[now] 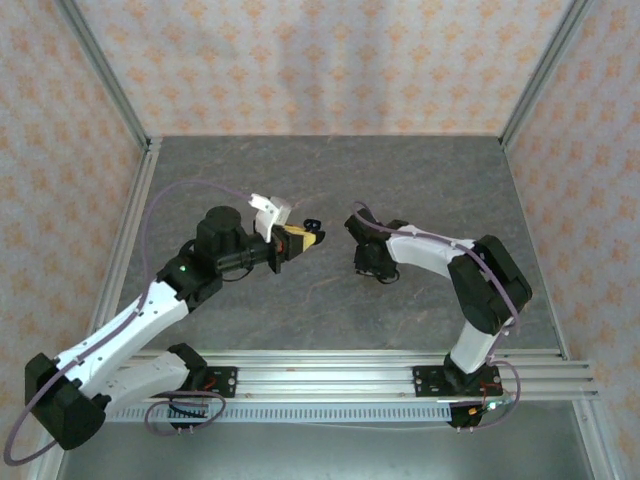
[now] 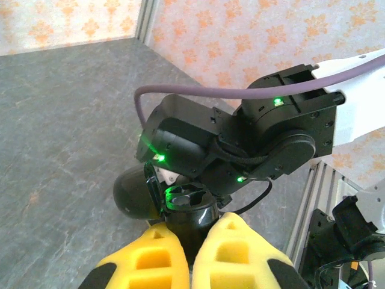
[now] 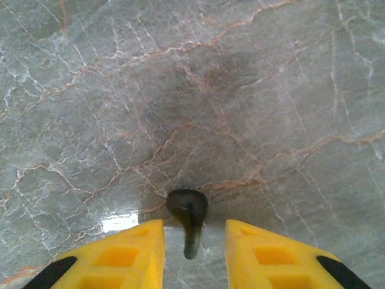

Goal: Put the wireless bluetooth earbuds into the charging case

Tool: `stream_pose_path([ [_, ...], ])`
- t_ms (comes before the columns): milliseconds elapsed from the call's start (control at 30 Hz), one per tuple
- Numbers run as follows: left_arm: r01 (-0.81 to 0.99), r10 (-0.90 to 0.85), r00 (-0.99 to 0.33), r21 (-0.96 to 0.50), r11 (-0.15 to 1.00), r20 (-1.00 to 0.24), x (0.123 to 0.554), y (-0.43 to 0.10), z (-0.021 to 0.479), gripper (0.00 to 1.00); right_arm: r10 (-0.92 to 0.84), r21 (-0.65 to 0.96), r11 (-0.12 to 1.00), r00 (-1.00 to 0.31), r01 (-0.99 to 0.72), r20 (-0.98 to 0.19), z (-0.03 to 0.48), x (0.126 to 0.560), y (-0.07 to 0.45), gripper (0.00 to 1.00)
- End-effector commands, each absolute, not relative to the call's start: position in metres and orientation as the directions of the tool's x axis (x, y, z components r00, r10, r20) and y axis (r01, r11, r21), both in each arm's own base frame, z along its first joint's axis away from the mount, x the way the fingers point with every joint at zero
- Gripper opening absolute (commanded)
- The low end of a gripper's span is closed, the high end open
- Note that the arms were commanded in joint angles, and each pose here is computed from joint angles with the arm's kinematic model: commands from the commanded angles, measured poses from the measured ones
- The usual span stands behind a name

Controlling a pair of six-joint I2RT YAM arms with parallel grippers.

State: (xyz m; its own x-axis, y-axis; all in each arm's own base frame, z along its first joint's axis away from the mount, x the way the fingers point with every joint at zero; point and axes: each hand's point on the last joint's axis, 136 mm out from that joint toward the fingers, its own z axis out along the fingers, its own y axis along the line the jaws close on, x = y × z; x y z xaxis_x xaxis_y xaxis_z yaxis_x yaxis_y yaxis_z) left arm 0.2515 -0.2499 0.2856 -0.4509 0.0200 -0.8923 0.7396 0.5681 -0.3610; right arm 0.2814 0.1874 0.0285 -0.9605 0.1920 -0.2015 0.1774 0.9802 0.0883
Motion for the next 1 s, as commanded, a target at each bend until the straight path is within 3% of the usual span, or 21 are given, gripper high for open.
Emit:
stream_pose_path([
  [0, 0.784, 0.0, -0.394, -0.336, 0.522, -0.919, 0.25, -0.26, 0.313, 0.0, 0.172, 0.085, 0.984, -0.96, 0.157, -0.221, 0.059, 0.286, 0.189, 0.35],
  [267, 0.771, 0.003, -0.404, -0.339, 0.539, -0.915, 0.251, -0.26, 0.306, 0.0, 0.169, 0.102, 0.983, -0.97, 0.152, -0.174, 0.078, 0.293, 0.19, 0.37],
  [633, 0.765, 0.019, -0.415, -0.338, 0.548, -0.91, 0.251, -0.26, 0.299, 0.0, 0.156, 0.072, 0.986, -0.986, 0.152, -0.056, 0.048, 0.288, 0.189, 0.37],
  [967, 0.777, 0.043, -0.416, -0.331, 0.535, -0.908, 0.25, -0.263, 0.296, 0.0, 0.139, 0.013, 0.99, -0.989, 0.138, -0.044, 0.032, 0.291, 0.183, 0.38],
])
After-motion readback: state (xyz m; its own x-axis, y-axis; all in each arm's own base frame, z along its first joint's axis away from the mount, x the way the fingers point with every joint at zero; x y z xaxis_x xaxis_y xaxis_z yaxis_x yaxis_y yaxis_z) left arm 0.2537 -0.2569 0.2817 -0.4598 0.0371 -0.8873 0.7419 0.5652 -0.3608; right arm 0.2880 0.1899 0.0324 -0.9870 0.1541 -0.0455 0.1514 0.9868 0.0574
